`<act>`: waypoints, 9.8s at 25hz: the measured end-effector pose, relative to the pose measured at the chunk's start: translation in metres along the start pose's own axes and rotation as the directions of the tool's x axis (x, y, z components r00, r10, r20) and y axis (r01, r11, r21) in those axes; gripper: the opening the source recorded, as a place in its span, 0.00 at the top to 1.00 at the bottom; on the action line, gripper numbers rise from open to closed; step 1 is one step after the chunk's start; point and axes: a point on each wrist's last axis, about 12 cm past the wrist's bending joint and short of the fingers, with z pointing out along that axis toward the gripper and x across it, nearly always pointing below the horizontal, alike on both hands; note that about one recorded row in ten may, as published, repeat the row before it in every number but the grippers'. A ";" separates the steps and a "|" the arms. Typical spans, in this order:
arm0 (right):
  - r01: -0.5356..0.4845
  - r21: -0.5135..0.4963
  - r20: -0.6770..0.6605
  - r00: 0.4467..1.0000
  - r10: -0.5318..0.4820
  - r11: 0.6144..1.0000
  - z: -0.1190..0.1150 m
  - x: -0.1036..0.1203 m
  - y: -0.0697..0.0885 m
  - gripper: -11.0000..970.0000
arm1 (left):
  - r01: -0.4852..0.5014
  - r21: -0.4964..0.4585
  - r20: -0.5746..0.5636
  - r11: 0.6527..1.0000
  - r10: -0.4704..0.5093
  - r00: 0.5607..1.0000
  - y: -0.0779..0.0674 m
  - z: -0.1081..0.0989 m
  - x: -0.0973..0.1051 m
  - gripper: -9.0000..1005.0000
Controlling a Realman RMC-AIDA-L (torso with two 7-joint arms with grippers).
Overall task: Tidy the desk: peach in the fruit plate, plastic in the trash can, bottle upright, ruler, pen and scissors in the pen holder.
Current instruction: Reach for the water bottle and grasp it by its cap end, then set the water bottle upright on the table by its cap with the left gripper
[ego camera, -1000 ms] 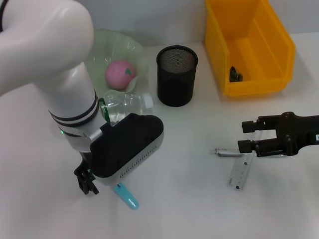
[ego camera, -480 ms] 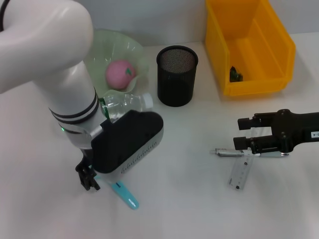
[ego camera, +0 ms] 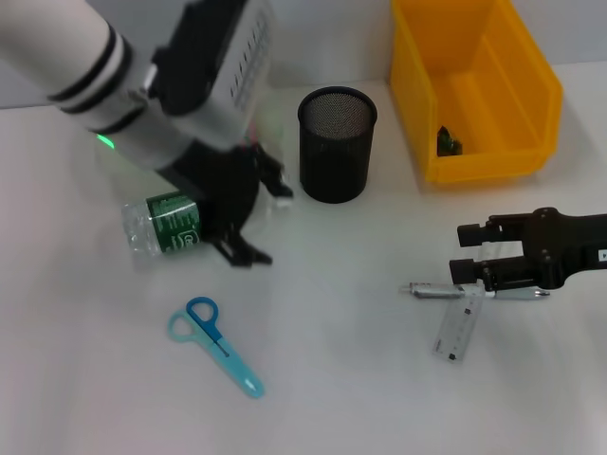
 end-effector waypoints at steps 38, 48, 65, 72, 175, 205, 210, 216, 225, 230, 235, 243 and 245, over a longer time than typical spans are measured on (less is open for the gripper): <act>0.061 -0.019 -0.055 0.997 -0.062 0.998 -0.006 0.002 0.001 0.22 | 0.653 -0.244 -0.142 0.717 -0.693 0.707 -0.001 -0.019 0.066 0.16; 0.053 -0.023 -0.053 0.997 -0.054 0.998 -0.004 0.002 0.001 0.22 | 0.640 -0.257 -0.166 0.724 -0.685 0.709 -0.003 -0.006 0.073 0.16; 0.050 -0.032 -0.048 0.998 -0.052 0.998 0.003 0.000 0.002 0.22 | 0.625 -0.222 -0.210 0.748 -0.663 0.719 -0.009 0.017 0.077 0.16; 0.053 -0.040 -0.045 0.997 -0.055 0.998 0.007 -0.004 0.002 0.22 | 0.604 -0.183 -0.210 0.775 -0.631 0.746 -0.008 0.025 0.068 0.16; 0.122 -0.096 -0.082 0.988 -0.130 0.988 0.058 -0.034 0.000 0.22 | 0.539 -0.179 0.049 0.823 -0.540 0.841 -0.002 0.072 0.027 0.22; 0.099 -0.095 -0.074 0.992 -0.106 0.991 0.059 -0.037 0.000 0.22 | 0.410 -0.226 -0.060 0.884 -0.433 0.899 -0.008 0.079 0.032 0.47; 0.099 -0.094 -0.072 0.992 -0.106 0.991 0.058 -0.037 0.000 0.22 | 0.423 -0.233 -0.033 0.876 -0.442 0.896 -0.007 0.075 0.031 0.54; 0.107 -0.089 -0.072 0.991 -0.114 0.990 0.058 -0.039 0.000 0.22 | 0.463 -0.247 0.027 0.851 -0.472 0.881 -0.007 0.061 0.028 0.55; 0.109 -0.085 -0.073 0.991 -0.115 0.990 0.057 -0.039 -0.001 0.22 | 0.731 -0.249 0.337 0.635 -0.651 0.680 -0.025 -0.013 0.073 0.55; 0.113 -0.081 -0.073 0.990 -0.119 0.990 0.055 -0.041 -0.002 0.22 | 0.798 -0.247 0.437 0.550 -0.672 0.598 -0.041 -0.033 0.090 0.55; 0.115 -0.075 -0.074 0.990 -0.121 0.991 0.053 -0.043 -0.003 0.22 | 0.830 -0.224 0.496 0.511 -0.673 0.548 -0.053 -0.042 0.097 0.55; 0.124 -0.076 -0.075 0.989 -0.130 0.989 0.052 -0.047 -0.003 0.22 | 0.851 -0.198 0.516 0.487 -0.686 0.513 -0.064 -0.040 0.101 0.55; 0.126 -0.075 -0.076 0.988 -0.132 0.989 0.051 -0.047 -0.003 0.22 | 0.855 -0.187 0.523 0.484 -0.687 0.504 -0.067 -0.040 0.102 0.55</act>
